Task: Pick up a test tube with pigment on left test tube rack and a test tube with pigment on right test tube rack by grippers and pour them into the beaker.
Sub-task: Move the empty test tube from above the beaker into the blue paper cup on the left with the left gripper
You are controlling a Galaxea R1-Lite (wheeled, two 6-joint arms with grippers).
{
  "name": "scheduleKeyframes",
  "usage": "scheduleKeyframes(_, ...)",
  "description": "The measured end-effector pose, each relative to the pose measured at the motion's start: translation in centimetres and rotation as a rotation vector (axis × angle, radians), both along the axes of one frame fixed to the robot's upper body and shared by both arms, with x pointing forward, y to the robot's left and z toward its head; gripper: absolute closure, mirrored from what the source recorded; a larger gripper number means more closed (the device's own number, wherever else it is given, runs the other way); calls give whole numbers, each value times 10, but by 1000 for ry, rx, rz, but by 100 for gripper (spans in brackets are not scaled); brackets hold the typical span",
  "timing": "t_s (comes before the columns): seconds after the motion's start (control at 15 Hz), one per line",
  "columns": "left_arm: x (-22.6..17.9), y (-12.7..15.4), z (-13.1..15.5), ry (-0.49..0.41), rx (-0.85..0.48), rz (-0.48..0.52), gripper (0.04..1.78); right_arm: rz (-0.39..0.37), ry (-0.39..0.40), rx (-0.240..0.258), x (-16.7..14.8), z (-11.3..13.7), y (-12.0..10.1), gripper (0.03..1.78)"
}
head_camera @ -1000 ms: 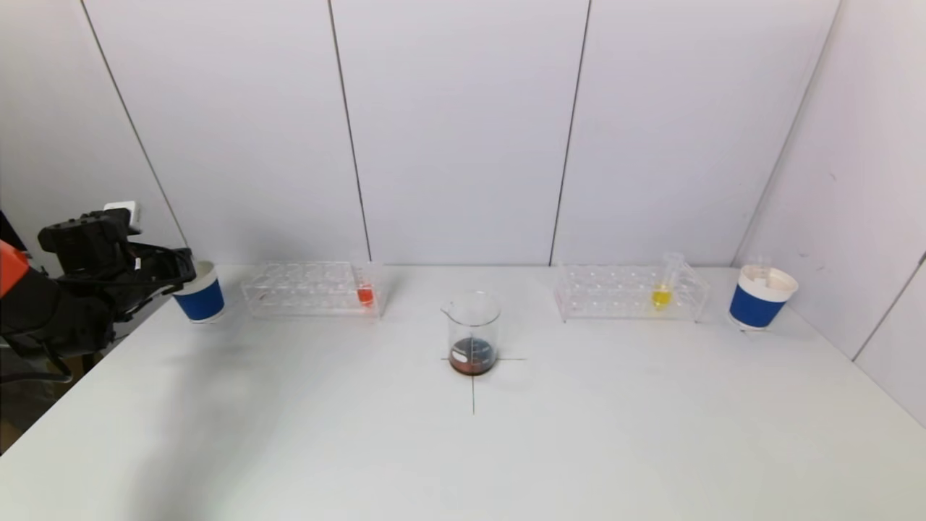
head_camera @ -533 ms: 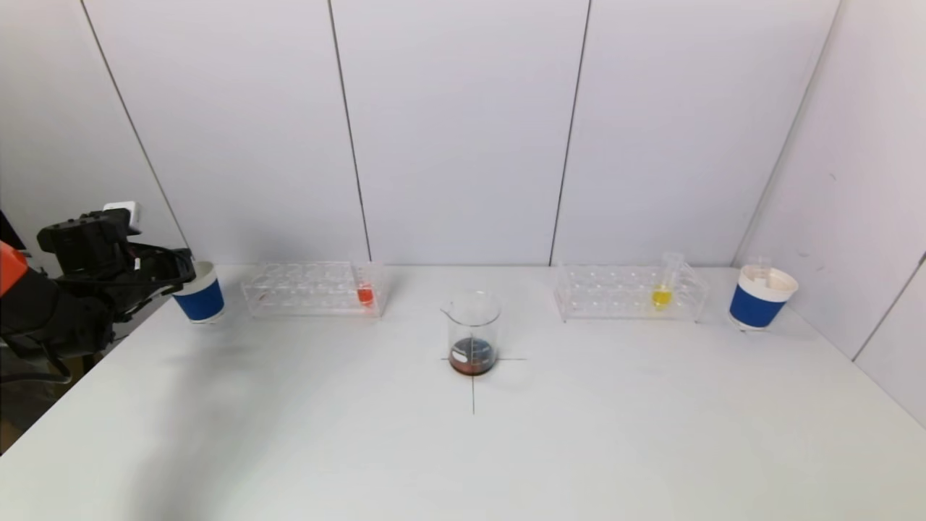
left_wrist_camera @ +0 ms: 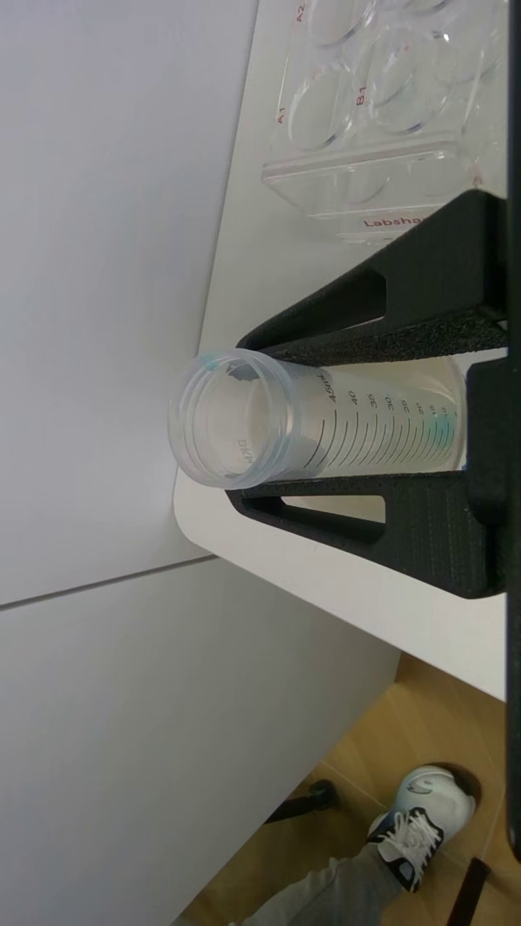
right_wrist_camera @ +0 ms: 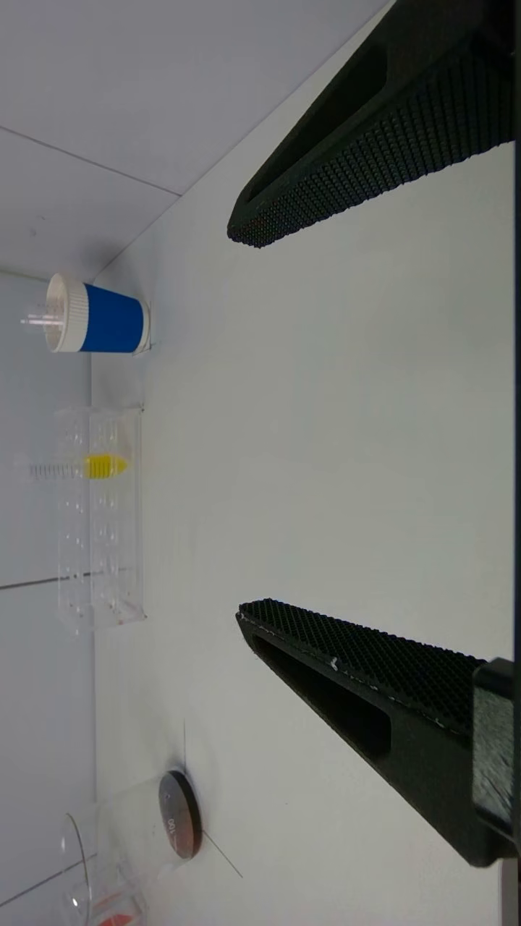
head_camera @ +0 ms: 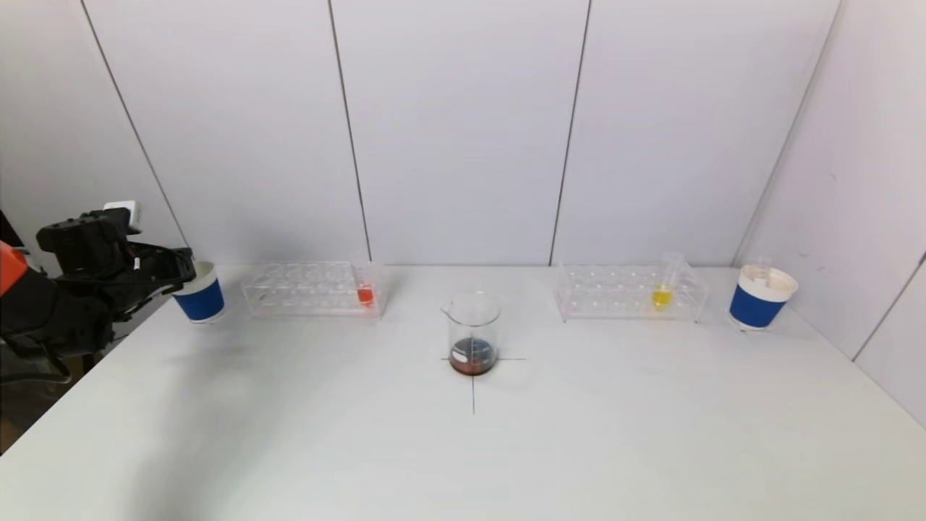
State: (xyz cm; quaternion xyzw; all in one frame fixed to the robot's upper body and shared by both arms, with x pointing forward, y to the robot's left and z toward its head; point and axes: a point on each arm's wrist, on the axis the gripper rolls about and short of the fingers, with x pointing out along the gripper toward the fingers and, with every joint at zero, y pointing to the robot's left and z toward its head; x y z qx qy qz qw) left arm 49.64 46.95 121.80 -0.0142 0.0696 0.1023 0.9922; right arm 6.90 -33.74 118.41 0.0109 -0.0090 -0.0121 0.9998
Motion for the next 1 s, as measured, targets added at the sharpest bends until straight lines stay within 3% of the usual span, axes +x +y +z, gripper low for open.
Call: scheduleKeyframes(1.0, -1, 0, 0, -10, 4, -2, 138, -1, 0, 0, 0, 0, 0, 4)
